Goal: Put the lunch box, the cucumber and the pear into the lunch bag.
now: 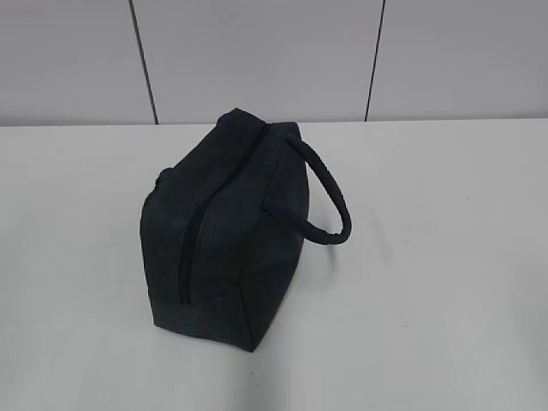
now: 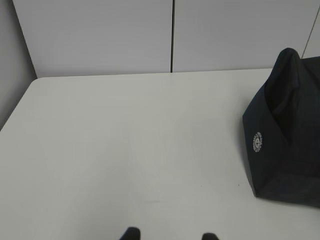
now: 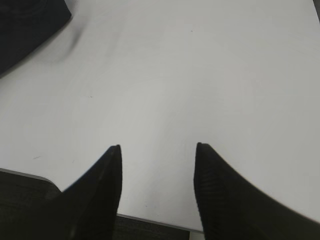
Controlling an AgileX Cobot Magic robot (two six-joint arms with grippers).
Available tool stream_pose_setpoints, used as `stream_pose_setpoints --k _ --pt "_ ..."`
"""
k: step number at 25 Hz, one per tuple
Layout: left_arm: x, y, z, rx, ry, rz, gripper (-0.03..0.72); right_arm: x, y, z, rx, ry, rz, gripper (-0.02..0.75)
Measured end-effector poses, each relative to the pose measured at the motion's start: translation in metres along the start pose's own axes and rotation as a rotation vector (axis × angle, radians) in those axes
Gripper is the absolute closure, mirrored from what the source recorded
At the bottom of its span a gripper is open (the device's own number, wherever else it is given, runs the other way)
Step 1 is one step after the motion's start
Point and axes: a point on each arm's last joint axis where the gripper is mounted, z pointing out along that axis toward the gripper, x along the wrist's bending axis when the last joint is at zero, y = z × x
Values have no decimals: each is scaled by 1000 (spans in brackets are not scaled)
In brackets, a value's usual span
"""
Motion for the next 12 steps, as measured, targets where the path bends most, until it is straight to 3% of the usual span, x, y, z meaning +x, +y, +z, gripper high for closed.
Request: stream_pose_setpoints --k 12 --pt "0 0 0 0 -1 2 449 0 0 0 0 0 0 363"
